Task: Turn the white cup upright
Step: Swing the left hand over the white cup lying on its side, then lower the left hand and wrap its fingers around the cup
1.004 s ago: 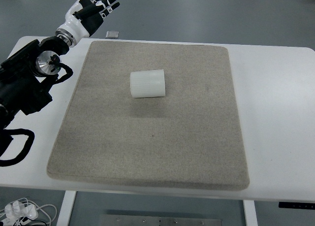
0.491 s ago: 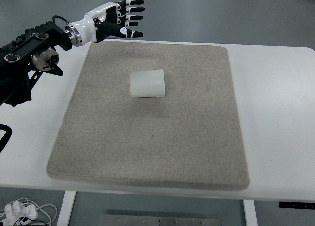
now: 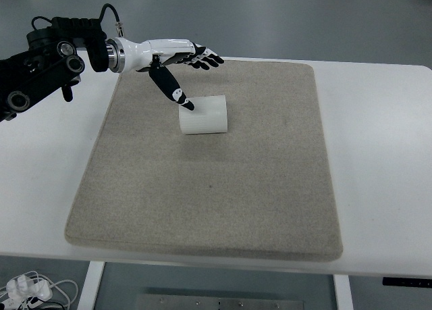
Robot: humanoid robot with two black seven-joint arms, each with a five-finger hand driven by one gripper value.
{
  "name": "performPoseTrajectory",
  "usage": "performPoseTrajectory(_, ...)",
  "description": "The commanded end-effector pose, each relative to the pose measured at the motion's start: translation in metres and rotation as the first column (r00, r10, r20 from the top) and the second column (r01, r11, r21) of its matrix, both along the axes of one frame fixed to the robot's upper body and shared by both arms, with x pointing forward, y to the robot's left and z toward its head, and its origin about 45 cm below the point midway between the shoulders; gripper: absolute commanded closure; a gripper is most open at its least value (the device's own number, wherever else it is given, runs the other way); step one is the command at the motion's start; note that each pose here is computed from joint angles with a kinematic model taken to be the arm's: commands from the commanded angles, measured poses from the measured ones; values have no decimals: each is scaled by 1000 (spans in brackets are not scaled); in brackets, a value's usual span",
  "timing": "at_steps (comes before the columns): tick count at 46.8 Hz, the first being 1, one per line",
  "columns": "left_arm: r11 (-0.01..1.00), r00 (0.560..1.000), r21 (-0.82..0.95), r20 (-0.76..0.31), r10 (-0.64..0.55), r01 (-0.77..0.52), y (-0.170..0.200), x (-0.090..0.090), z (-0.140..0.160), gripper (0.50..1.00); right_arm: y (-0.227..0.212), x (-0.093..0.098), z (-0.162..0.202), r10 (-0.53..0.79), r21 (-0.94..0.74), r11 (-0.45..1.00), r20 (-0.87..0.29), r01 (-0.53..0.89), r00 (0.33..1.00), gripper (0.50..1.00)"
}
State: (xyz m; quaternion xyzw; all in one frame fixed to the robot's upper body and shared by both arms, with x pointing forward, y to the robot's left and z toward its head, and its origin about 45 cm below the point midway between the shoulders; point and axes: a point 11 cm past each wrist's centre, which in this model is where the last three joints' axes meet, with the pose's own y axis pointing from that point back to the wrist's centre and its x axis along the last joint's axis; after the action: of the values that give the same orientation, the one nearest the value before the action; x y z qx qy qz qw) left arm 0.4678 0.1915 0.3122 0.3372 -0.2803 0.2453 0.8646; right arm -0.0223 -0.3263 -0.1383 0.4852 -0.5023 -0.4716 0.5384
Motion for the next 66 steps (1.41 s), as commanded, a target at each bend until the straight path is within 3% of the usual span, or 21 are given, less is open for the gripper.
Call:
performPoseTrajectory(1,997,1000,75,-18,11,-10,0,0,-4,512,0,0,0,0,0,1000,0,0,1000,548)
performPoseTrajectory(35,980,995,187,-70,74,-60,-34,15,-43,516,0,0,0,0,0,1000,0,0,1000,548)
performPoseTrajectory(51,971,998,235,-53,41,-28,-55,14,-55,529,0,0,0,0,0,1000,0,0,1000,548)
performPoseTrajectory(56,968,998,250,-41,36,-25,-55,14,-55,574,0,0,0,0,0,1000,0,0,1000,548)
performPoseTrajectory(63,965,999,262,-34,33,-23,-55,15,-55,679,0,0,0,0,0,1000,0,0,1000,548)
performPoseTrajectory(66,964,999,265,-27,39,-30,-53,16,-55,694,0,0,0,0,0,1000,0,0,1000,548)
